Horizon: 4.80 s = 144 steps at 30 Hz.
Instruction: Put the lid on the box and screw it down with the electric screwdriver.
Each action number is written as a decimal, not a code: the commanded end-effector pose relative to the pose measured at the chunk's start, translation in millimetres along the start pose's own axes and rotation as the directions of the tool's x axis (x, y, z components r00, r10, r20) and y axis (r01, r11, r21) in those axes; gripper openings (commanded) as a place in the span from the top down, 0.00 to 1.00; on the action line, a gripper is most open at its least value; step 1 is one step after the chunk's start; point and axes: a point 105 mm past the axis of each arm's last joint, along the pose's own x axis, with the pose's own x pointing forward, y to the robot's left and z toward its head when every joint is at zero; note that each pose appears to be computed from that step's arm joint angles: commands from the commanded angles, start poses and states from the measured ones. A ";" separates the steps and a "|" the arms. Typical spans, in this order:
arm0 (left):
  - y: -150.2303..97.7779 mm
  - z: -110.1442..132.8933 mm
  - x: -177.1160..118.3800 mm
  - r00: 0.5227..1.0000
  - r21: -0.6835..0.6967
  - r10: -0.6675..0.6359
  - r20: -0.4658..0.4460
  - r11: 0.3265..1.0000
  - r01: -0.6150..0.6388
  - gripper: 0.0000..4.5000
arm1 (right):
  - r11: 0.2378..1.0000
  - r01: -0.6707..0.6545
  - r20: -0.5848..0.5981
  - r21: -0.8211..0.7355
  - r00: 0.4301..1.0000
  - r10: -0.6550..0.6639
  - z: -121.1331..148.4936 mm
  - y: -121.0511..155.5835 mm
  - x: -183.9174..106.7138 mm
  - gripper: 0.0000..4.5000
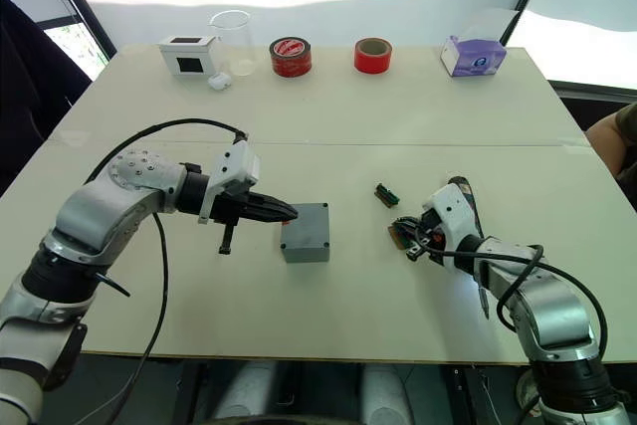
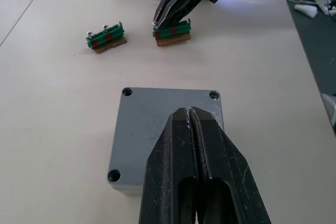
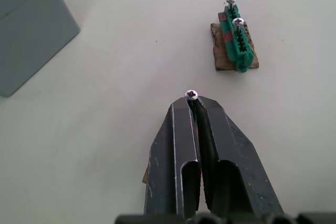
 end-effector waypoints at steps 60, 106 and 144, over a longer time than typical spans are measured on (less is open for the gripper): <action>13.5 -7.9 -32.8 0.984 -0.140 0.174 0.026 0.976 -0.169 1.00 | 0.950 -0.273 0.159 -0.154 0.942 0.296 65.2 73.3 54.2 0.99; -30.6 30.1 40.7 0.972 0.202 -0.224 0.067 0.957 0.207 1.00 | 0.928 0.267 -0.561 0.261 0.824 -0.080 20.2 -69.4 -79.3 0.01; -17.1 18.9 26.6 0.992 0.056 -0.011 0.126 0.998 0.004 1.00 | 0.921 0.270 -0.644 0.279 0.764 -0.029 20.4 -95.4 -46.5 0.62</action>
